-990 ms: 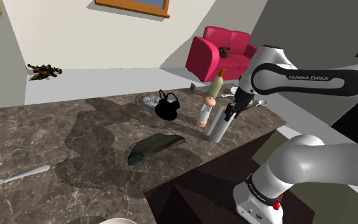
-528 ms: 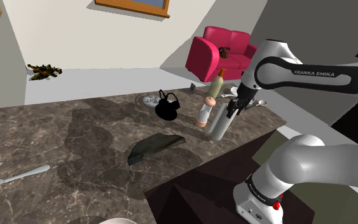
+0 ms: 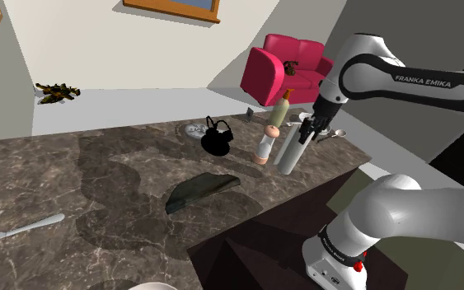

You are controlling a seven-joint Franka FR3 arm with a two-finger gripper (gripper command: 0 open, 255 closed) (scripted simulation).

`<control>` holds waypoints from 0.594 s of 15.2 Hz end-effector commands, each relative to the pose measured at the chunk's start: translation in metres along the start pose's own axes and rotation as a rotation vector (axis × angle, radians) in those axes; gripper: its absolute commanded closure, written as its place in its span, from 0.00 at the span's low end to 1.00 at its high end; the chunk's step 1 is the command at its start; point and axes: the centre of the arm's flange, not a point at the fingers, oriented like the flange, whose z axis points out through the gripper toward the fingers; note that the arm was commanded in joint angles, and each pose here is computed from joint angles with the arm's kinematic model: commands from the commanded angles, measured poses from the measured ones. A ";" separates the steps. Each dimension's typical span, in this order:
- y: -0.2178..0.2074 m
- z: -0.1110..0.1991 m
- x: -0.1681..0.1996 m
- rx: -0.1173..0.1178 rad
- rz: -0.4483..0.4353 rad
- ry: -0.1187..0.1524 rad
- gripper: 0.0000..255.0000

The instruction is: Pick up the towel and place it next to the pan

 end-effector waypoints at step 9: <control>0.002 -0.051 0.000 0.000 0.000 -0.001 1.00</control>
